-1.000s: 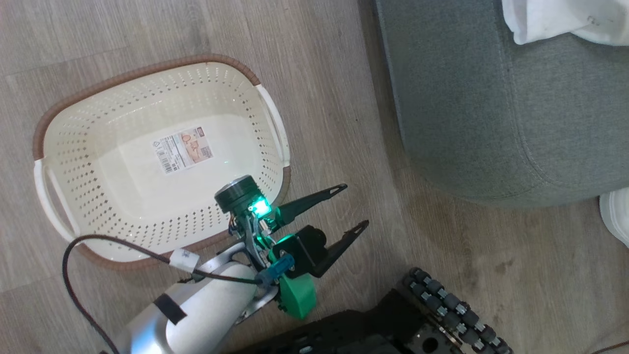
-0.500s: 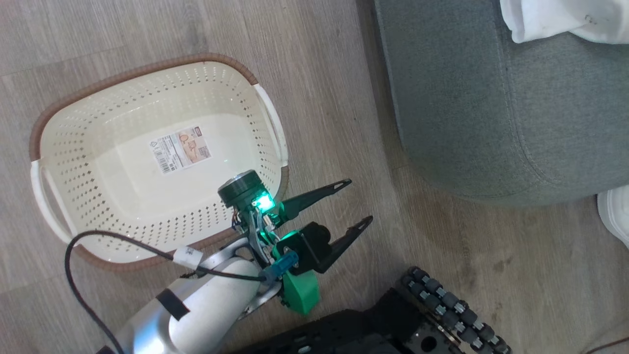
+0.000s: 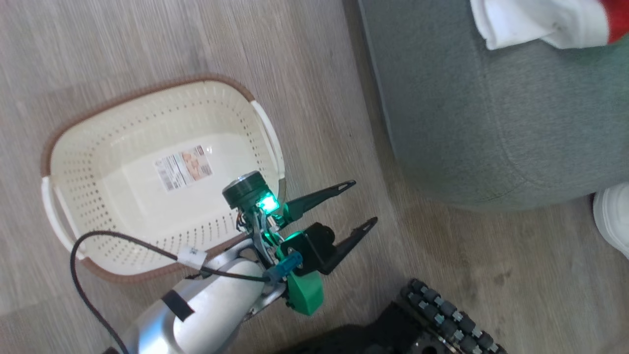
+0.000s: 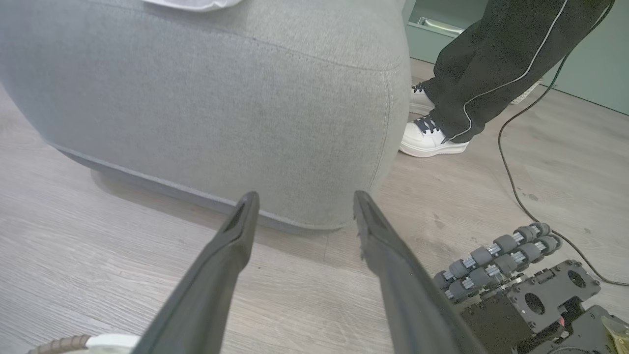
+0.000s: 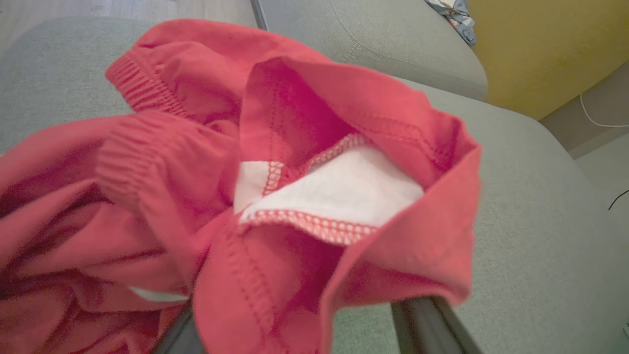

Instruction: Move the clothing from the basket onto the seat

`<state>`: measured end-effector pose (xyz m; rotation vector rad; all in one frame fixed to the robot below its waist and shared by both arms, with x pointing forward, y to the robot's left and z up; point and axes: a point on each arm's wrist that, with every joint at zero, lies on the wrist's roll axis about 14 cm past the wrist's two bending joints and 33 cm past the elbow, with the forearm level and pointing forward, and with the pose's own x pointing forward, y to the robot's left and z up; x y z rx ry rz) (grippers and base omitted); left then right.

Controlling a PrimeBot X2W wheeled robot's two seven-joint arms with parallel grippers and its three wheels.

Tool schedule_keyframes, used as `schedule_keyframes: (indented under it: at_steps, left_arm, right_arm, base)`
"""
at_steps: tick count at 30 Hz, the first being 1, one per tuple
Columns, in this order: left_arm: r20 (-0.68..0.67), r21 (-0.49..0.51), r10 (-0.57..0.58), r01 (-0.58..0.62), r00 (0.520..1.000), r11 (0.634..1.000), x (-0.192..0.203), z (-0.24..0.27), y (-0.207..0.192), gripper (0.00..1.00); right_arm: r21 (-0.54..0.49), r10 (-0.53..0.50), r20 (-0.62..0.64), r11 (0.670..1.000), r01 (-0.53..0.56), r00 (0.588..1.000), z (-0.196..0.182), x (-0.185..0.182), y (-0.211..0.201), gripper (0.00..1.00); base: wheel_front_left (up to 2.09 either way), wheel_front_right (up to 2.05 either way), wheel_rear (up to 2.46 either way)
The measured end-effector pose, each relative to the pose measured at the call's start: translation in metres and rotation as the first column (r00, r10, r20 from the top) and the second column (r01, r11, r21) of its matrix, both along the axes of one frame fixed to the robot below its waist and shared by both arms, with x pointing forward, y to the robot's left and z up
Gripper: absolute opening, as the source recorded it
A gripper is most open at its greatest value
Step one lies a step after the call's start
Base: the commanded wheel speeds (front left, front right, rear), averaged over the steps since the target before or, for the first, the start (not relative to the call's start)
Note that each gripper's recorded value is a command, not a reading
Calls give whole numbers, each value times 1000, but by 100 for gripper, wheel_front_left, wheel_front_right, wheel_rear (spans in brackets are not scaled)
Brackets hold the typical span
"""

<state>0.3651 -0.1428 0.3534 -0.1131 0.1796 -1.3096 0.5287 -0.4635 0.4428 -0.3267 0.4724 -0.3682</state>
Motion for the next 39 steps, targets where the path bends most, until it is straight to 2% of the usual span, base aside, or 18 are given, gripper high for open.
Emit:
schedule_keyframes:
  at_steps: [7,12,15,18,19,26,32,35,36,39]
  left_arm:
    - [50,-35,11,-9,999,999,-6,39,-7,100]
    - [72,-56,32,-28,997,998,-16,66,-8,100]
    - [94,-65,52,-46,994,997,-20,82,-6,100]
    - [107,-83,86,-77,991,994,-23,98,-3,100]
    - [109,-92,115,-105,987,990,-24,107,0,100]
    - [153,-143,246,-224,957,964,-12,142,21,100]
    - [165,-166,390,-364,906,916,2,158,56,100]
    - [172,-193,474,-443,863,876,12,170,78,100]
    - [172,-193,474,-443,863,876,12,170,78,100]
    - [184,-215,547,-510,816,833,21,181,100,100]
  right_arm:
    - [24,30,8,999,-30,1000,21,-17,10,100]
    - [34,54,1,998,-54,999,34,-42,14,100]
    - [25,90,10,996,-90,996,46,-53,19,100]
    - [8,170,83,985,-171,982,69,-53,34,100]
    - [-5,226,134,974,-228,965,85,-53,46,100]
    - [-34,326,296,943,-331,898,138,-54,68,100]
    - [-59,415,512,890,-451,752,200,-47,116,100]
    - [-56,433,577,867,-496,693,208,-54,138,100]
    - [-56,433,577,867,-496,693,208,-54,138,100]
    - [-9,421,635,842,-539,647,201,-61,164,100]
  base:
    - [0,0,0]
    - [0,0,0]
    - [0,0,0]
    - [0,0,0]
    - [0,0,0]
    - [0,0,0]
    - [0,0,0]
    - [0,0,0]
    - [0,0,0]
    - [0,0,0]
